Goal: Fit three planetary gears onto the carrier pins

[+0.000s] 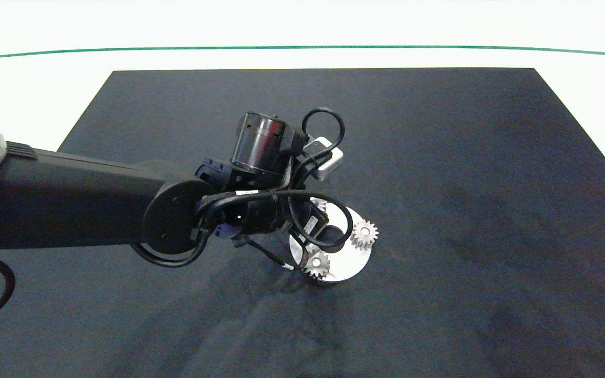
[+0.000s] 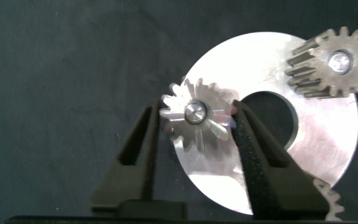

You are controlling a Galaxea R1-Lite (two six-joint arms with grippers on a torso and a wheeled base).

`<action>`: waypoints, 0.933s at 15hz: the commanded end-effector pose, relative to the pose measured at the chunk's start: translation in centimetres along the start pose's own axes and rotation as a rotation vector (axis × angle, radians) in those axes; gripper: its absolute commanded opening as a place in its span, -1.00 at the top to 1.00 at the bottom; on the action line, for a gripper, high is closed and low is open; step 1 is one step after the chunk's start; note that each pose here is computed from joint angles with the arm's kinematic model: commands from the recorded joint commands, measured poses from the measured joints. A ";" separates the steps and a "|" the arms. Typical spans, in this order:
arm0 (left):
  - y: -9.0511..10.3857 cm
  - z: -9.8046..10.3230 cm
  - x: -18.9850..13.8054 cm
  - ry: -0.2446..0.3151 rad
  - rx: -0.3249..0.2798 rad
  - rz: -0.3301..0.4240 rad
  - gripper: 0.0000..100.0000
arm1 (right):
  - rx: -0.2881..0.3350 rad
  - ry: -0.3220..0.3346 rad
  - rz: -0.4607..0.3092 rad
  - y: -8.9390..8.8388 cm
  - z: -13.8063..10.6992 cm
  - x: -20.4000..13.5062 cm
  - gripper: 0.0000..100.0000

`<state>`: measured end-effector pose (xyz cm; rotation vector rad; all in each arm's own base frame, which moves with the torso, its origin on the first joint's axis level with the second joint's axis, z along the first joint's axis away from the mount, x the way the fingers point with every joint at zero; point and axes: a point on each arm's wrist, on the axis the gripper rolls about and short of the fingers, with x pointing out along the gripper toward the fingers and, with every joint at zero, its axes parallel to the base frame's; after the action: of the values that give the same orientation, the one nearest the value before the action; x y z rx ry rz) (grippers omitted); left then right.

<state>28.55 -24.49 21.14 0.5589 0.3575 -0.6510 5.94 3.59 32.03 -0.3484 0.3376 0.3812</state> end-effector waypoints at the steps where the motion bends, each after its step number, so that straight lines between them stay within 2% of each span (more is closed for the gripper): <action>1: 0.1 0.1 -0.1 -0.001 0.003 0.003 -1.00 | -0.003 0.005 -0.001 0.0 0.0 0.0 -1.00; 4: 0.0 0.0 -0.1 0.001 0.003 0.002 -1.00 | -0.003 0.005 -0.001 0.0 0.0 0.0 -1.00; 6: 0.9 0.1 -1.5 -0.013 -0.006 0.022 -1.00 | 0.000 0.005 -0.006 0.0 0.0 0.0 -1.00; 7: 2.4 0.4 -3.3 -0.039 -0.028 0.063 -1.00 | 0.003 0.010 -0.016 -0.1 0.0 0.1 -1.00; 9: 5.0 -0.5 -7.0 -0.053 -0.065 0.140 -1.00 | 0.015 0.033 -0.041 -0.2 0.0 0.6 -1.00; 10: 6.4 -1.8 -8.8 -0.038 -0.091 0.193 -1.00 | 0.023 0.057 -0.064 -0.4 0.1 1.2 -1.00; 12: 9.0 -4.6 -14.1 -0.029 -0.159 0.334 -1.00 | 0.048 0.055 -0.094 -0.6 0.3 1.4 -1.00; 14: 10.3 -6.5 -19.1 -0.047 -0.206 0.481 -1.00 | 0.091 0.060 -0.108 -0.6 0.5 1.9 -1.00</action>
<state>24.78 -10.25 26.89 0.4538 0.3041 -0.3247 7.58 3.63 32.04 -0.2831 0.3746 0.2579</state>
